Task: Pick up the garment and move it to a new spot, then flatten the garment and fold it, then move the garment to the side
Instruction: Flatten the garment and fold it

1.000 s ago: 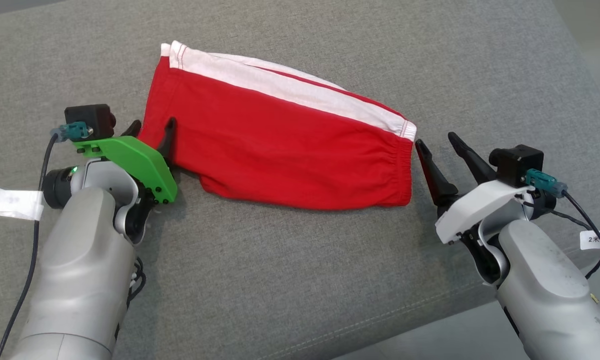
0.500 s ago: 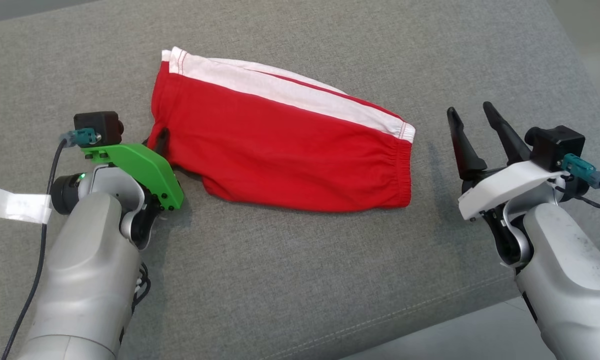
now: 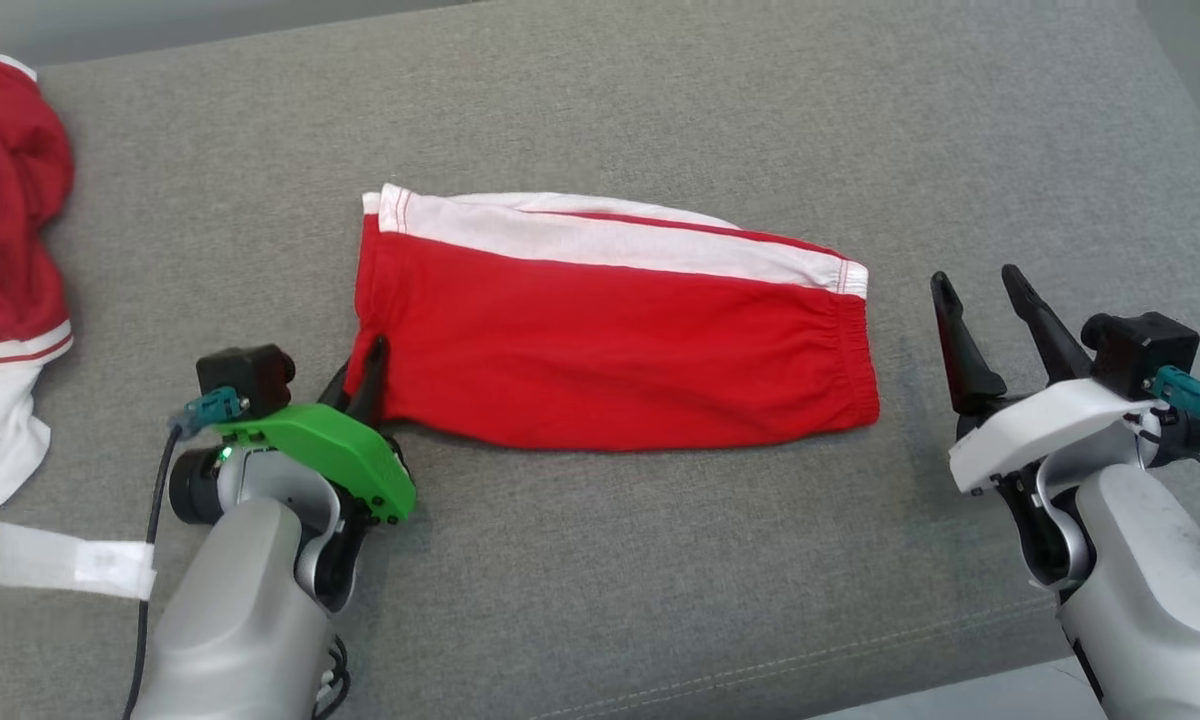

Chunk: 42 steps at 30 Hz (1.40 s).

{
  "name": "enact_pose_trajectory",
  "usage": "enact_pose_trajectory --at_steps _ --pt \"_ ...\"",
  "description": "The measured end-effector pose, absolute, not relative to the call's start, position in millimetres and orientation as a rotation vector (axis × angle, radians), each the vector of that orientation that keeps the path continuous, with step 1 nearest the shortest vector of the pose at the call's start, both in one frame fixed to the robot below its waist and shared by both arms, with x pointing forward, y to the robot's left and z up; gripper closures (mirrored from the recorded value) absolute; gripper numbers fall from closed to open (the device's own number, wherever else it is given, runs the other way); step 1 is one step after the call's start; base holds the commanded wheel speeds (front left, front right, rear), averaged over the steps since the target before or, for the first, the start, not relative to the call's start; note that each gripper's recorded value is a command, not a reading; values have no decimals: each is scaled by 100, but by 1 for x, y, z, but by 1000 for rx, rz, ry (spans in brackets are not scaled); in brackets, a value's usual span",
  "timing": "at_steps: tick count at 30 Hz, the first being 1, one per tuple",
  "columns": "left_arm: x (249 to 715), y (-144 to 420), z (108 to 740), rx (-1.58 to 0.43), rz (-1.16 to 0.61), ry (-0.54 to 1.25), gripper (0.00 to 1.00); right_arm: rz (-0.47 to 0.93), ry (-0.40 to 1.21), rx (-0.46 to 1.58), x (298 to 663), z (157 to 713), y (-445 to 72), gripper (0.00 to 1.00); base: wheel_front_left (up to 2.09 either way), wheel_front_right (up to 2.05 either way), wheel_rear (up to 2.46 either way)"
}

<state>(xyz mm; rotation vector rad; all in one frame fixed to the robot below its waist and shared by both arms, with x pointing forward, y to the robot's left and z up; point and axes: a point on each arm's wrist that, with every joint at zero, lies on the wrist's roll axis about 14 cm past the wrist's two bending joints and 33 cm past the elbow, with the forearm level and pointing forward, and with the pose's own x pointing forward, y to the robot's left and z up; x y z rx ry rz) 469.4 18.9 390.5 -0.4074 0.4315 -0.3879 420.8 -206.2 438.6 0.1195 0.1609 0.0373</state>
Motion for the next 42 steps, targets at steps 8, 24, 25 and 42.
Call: enact_pose_trajectory --at_steps 8,24,25,42 --pt "437 41 400 -451 -336 367 100 79 225 174 410 421 -185 0 0 0 0" --pt "383 62 411 -536 -245 328 31 205 329 259 403 410 -135 0 0 0 0" --pt "383 65 413 -536 -234 319 0 201 335 271 403 409 -133 0 0 0 0" --pt "399 133 493 -457 -33 11 0 105 459 495 383 377 -122 0 0 0 0"
